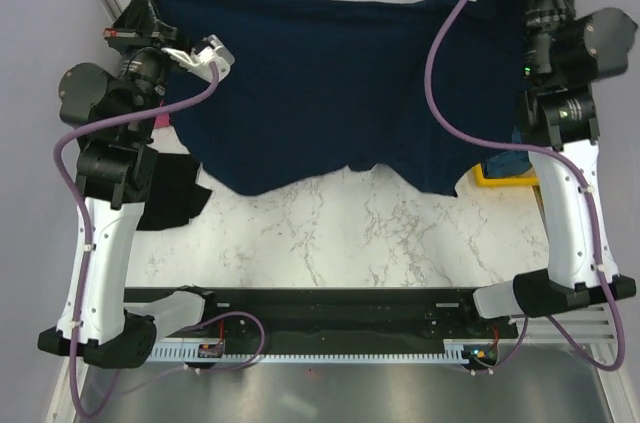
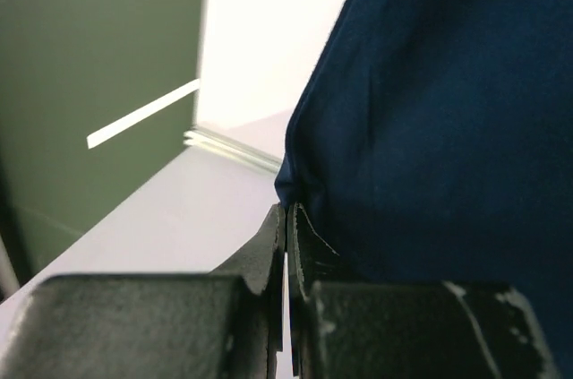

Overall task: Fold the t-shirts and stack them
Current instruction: Flatten out the tshirt

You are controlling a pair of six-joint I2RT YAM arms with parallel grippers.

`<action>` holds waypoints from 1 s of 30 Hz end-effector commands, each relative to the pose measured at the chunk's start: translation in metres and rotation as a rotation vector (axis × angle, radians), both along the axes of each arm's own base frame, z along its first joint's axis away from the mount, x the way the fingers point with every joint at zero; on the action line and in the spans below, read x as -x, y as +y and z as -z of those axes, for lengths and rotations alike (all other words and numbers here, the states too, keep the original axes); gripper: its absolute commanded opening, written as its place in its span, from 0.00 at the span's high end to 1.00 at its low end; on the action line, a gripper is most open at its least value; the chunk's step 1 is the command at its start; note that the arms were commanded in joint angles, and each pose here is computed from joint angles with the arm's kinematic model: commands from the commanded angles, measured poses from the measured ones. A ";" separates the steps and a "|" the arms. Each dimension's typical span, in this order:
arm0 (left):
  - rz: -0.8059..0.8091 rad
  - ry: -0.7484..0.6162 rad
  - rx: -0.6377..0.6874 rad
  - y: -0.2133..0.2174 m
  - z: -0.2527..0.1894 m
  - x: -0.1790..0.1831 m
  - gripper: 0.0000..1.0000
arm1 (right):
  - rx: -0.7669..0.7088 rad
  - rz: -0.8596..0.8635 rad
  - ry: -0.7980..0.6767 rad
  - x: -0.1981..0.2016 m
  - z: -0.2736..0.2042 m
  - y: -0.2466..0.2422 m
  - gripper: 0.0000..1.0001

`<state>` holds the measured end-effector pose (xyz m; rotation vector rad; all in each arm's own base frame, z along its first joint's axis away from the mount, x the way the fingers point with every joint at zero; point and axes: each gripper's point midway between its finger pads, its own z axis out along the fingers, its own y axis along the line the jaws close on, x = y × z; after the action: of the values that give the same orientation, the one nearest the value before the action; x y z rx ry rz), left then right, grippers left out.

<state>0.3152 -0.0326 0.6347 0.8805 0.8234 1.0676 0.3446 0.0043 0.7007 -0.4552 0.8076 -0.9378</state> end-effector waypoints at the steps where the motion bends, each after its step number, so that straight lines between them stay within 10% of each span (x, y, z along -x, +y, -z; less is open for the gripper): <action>1: 0.011 0.280 -0.108 -0.003 0.080 -0.064 0.98 | 0.091 -0.021 0.154 -0.067 0.041 0.017 1.00; 8: -0.028 0.490 -0.163 0.033 0.150 -0.166 0.98 | 0.219 -0.079 0.439 -0.177 0.140 0.032 1.00; 14: -0.123 0.387 -0.189 0.053 0.126 -0.257 0.98 | 0.282 0.024 0.359 -0.223 0.126 0.012 1.00; 24: -0.237 -0.311 -0.096 0.052 -0.069 -0.162 0.98 | 0.323 0.161 -0.064 -0.135 -0.002 -0.011 1.00; 30: -0.194 -0.285 -0.054 0.042 -0.044 -0.151 0.98 | 0.342 0.126 0.010 -0.119 0.013 -0.007 1.00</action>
<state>0.5323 -0.0045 0.6274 0.8893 0.7723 1.2804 0.5198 0.0044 0.6476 -0.7826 0.7868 -1.1454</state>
